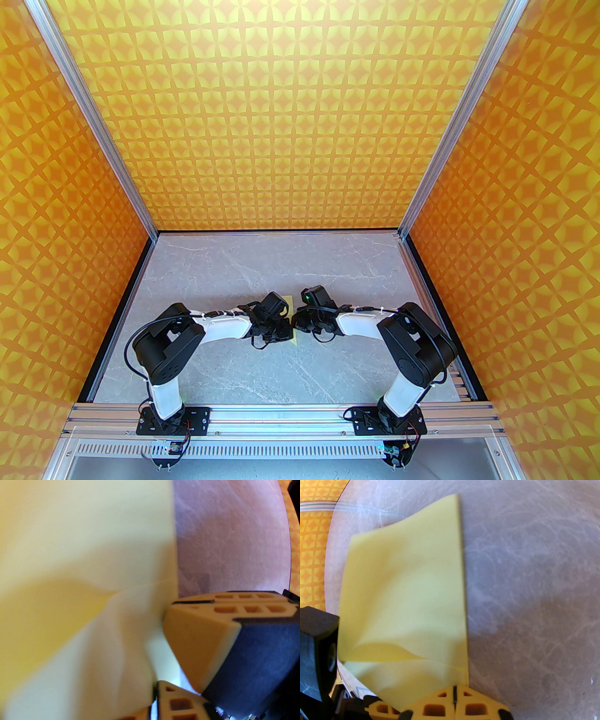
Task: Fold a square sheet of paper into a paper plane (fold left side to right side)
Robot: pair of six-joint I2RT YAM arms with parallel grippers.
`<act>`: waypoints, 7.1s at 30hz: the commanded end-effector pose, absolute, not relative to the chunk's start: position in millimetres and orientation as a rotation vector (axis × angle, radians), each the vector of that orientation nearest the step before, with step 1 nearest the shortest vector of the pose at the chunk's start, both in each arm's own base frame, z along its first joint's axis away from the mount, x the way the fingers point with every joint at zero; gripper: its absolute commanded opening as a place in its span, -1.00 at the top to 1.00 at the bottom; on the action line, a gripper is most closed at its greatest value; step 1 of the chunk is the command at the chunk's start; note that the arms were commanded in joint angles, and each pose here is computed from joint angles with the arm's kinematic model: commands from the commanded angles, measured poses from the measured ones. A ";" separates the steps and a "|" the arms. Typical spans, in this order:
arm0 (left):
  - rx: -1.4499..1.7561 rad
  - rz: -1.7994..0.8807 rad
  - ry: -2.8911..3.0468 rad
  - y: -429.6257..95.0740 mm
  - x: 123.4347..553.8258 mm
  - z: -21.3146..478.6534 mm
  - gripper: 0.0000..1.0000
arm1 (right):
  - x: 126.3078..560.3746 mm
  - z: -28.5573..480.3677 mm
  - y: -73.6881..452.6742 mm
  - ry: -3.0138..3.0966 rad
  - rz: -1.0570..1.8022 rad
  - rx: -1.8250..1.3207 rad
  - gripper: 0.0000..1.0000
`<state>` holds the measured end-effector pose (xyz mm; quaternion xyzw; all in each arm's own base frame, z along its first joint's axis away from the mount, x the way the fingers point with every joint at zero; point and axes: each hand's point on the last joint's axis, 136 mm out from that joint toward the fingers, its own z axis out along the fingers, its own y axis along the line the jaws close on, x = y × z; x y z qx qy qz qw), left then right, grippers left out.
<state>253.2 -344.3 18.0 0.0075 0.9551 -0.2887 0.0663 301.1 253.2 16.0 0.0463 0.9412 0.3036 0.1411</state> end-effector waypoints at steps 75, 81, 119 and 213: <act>-0.059 -0.803 2.838 -309.7 270.0 4.8 0.84 | 302.8 31.4 285.0 2.643 1.066 -0.036 0.93; -0.056 -0.808 2.838 -309.5 269.4 5.6 0.84 | 305.5 20.2 285.4 2.674 1.037 -0.037 0.97; -0.198 -0.985 2.605 -280.9 332.8 44.0 0.34 | 291.0 1.4 275.2 2.741 0.963 -0.039 1.00; -0.195 -1.033 2.540 -274.1 337.4 72.3 0.52 | 307.3 -12.2 273.7 2.741 0.946 0.033 1.00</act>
